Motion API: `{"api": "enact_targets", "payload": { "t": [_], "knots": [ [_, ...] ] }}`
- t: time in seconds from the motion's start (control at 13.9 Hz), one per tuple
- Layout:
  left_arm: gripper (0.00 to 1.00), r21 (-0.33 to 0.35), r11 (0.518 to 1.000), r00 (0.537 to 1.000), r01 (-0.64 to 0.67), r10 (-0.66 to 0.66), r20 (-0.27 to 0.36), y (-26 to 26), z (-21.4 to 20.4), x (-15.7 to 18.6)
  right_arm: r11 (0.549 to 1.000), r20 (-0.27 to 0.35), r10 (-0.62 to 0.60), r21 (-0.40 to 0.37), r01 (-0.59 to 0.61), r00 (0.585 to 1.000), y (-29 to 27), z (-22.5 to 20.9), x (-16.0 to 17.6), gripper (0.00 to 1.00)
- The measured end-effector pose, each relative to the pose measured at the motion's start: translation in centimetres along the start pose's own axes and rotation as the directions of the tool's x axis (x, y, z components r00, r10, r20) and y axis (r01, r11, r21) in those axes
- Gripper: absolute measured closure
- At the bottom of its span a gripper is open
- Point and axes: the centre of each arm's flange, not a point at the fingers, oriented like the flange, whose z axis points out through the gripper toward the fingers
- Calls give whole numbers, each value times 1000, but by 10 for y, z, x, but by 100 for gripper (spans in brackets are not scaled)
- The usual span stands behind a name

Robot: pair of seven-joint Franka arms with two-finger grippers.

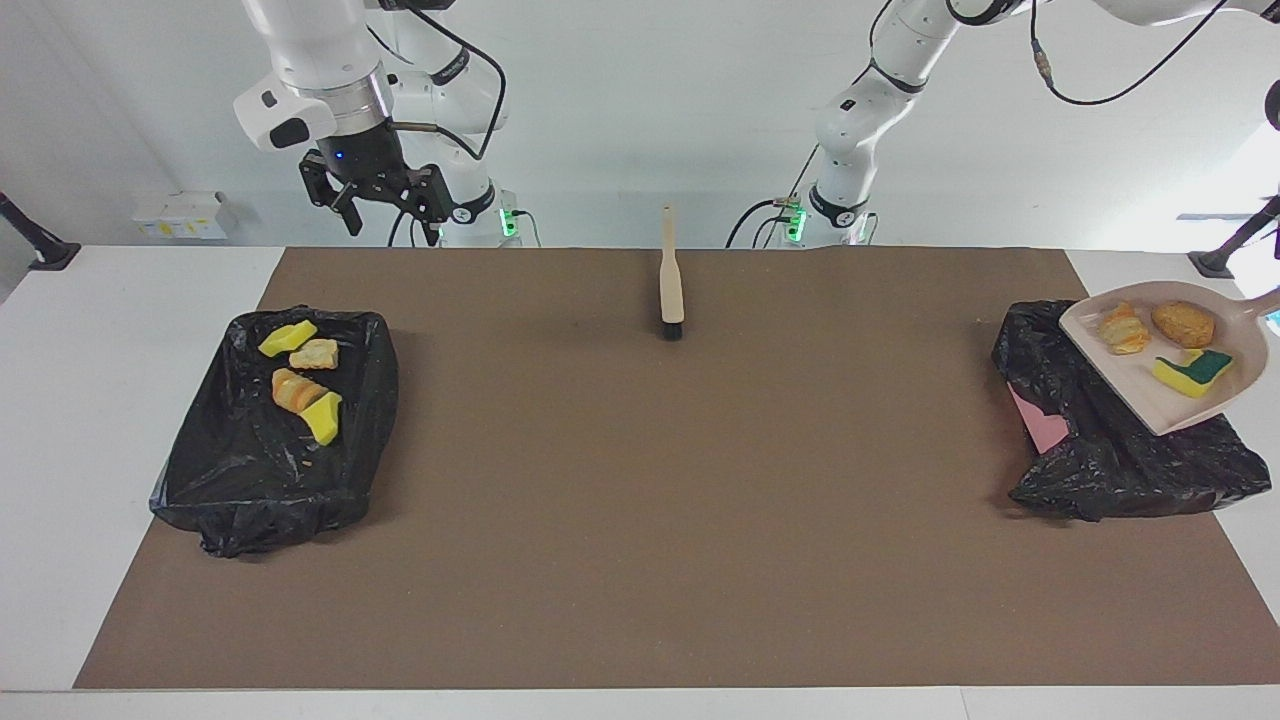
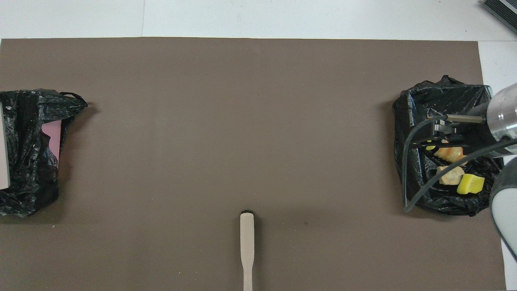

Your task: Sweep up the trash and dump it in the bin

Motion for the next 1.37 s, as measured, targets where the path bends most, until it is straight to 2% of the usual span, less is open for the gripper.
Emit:
{"api": "enact_targets", "payload": {
  "t": [0.29, 0.79, 1.01, 1.37],
  "knots": [
    [68, -33, 995, 983, -98, 102, 151, -14, 5, 21, 1000, -2, -15, 1, 15, 1000, 0, -1, 0, 0],
    [68, -100, 984, 901, -148, 176, 396, -22, -5, 62, 1000, -6, -22, 5, 22, 1000, 21, -3, 6, 0],
    [68, -106, 981, 853, -162, 194, 486, -27, -18, 76, 1000, -5, -17, 6, 17, 1000, 27, -3, 7, 0],
    [68, -142, 981, 784, -130, 189, 591, -28, -53, 106, 1000, -4, 9, 6, -9, 1000, 41, -3, 11, 0]
  ]
}}
